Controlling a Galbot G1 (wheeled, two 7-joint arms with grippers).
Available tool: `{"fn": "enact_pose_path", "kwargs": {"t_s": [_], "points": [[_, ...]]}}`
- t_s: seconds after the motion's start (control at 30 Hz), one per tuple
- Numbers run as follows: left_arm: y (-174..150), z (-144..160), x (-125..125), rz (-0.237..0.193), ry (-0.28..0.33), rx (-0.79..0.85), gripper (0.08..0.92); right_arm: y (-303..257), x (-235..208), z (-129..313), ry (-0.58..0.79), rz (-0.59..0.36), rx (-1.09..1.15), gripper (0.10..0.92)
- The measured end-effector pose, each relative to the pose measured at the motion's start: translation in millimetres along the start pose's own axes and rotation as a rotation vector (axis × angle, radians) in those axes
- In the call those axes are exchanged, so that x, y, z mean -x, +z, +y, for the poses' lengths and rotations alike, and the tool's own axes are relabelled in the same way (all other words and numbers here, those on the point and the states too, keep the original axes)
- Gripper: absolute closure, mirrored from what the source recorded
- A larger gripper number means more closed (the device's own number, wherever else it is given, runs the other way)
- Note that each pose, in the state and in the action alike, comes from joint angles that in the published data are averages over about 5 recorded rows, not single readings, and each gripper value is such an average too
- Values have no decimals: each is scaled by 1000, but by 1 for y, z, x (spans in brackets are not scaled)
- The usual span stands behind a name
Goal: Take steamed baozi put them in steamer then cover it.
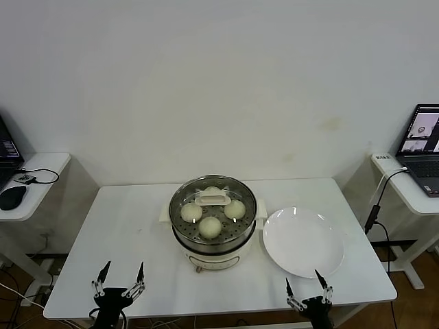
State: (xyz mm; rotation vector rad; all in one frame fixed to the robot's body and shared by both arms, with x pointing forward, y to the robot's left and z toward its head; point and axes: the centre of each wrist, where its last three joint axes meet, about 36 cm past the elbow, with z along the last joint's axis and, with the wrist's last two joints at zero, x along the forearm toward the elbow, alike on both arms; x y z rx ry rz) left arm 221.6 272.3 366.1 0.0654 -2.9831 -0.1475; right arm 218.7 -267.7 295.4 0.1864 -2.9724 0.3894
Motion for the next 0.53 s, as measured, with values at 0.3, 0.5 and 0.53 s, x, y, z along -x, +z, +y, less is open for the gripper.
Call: {"fn": "enact_pose_path", "kwargs": {"t_s": [0.3, 0.5, 0.53], "points": [[21, -2, -9, 17, -23, -51, 177, -10, -3, 7, -40, 10, 43, 199], [30, -2, -12, 27, -27, -60, 177, -14, -5, 6, -44, 17, 59, 200], [31, -2, -13, 28, -27, -61, 177, -14, -6, 6, -44, 18, 60, 199]]}}
